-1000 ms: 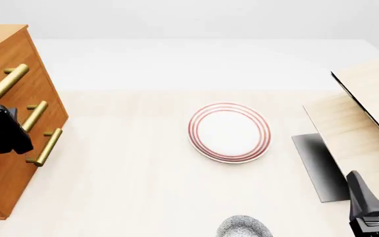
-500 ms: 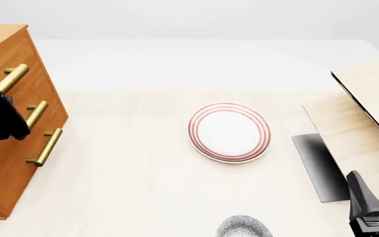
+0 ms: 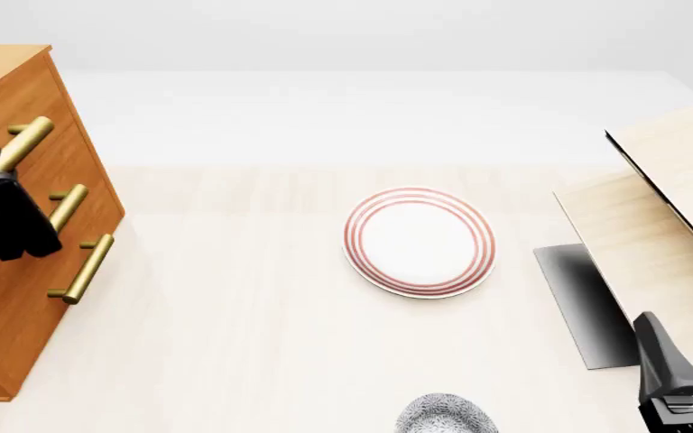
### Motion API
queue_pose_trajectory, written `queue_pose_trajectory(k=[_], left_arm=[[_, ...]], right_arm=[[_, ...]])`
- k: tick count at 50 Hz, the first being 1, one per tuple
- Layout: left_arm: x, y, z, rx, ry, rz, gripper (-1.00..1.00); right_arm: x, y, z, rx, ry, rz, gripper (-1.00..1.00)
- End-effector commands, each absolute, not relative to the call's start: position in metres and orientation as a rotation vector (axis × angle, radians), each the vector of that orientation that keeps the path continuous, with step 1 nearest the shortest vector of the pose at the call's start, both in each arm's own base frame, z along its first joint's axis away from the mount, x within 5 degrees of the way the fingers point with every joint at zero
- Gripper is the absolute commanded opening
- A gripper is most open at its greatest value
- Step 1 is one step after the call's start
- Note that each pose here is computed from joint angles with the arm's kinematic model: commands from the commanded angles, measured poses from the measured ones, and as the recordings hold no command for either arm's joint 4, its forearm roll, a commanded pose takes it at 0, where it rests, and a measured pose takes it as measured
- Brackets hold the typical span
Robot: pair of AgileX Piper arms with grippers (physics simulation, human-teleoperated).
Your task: Open the top drawer of the cabinet and put the bowl in it.
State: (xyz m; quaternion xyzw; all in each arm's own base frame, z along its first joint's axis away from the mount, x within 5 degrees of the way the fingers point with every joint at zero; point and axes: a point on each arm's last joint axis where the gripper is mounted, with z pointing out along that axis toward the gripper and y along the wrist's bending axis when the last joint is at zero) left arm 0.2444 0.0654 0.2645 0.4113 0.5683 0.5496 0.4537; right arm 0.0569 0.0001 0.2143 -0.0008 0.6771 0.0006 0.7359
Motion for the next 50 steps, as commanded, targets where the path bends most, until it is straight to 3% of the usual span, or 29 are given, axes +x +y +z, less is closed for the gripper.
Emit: queue_pose_trajectory(k=[1,32,50], left_arm=[[0.243,0.059,0.263,1.028,1.396,1.346,-1.0],[0.236,0.032,0.258,1.092,1.294,1.298,-1.0],[0.214,0.02,0.263,1.088,1.224,1.296,-1.0]], right_arm=[[0.057,0.0,0.214,-0.002,1.487,0.001,1.0],[0.057,0.0,0.214,-0.002,1.486,0.001,1.0],[0.057,0.0,0.214,-0.002,1.487,0.001,1.0]])
